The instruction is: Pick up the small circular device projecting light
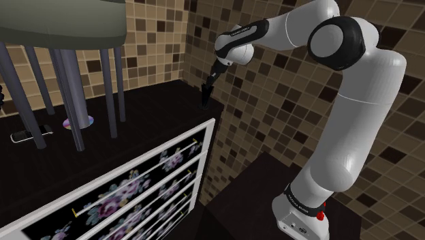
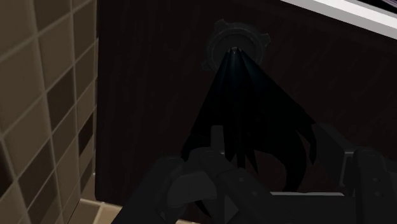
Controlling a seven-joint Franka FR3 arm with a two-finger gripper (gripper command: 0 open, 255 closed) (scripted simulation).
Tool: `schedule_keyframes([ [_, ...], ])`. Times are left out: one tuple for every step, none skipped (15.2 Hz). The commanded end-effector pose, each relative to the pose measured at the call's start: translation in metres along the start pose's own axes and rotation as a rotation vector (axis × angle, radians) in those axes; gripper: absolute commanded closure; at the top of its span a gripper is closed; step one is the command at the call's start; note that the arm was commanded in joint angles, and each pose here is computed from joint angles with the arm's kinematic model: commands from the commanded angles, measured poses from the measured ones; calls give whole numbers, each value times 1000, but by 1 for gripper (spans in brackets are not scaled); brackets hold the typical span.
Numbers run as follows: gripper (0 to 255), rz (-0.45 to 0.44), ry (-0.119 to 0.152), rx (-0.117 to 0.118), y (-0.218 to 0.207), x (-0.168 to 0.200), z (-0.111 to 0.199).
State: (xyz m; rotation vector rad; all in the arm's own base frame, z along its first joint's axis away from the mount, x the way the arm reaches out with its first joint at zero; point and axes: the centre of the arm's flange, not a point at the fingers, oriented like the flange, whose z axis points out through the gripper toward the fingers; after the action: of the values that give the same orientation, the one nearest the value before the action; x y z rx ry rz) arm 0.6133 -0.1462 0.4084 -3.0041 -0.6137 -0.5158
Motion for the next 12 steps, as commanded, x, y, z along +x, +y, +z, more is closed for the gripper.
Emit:
schedule_keyframes([
  [255, 0, -2, 1, 0, 2, -4],
  [255, 0, -2, 1, 0, 3, -9],
  [255, 0, -2, 1, 0, 5, -14],
  [255, 0, -2, 1, 0, 7, -19],
  [255, 0, -2, 1, 1, 9, -24],
  [255, 0, -2, 1, 1, 10, -29],
  [255, 0, -2, 1, 1, 12, -34],
  [255, 0, -2, 1, 1, 14, -39],
  [255, 0, -2, 1, 1, 15, -44],
  [255, 0, -2, 1, 2, 17, -49],
  [255, 0, -2, 1, 2, 19, -54],
  [255, 0, -2, 1, 2, 21, -59],
])
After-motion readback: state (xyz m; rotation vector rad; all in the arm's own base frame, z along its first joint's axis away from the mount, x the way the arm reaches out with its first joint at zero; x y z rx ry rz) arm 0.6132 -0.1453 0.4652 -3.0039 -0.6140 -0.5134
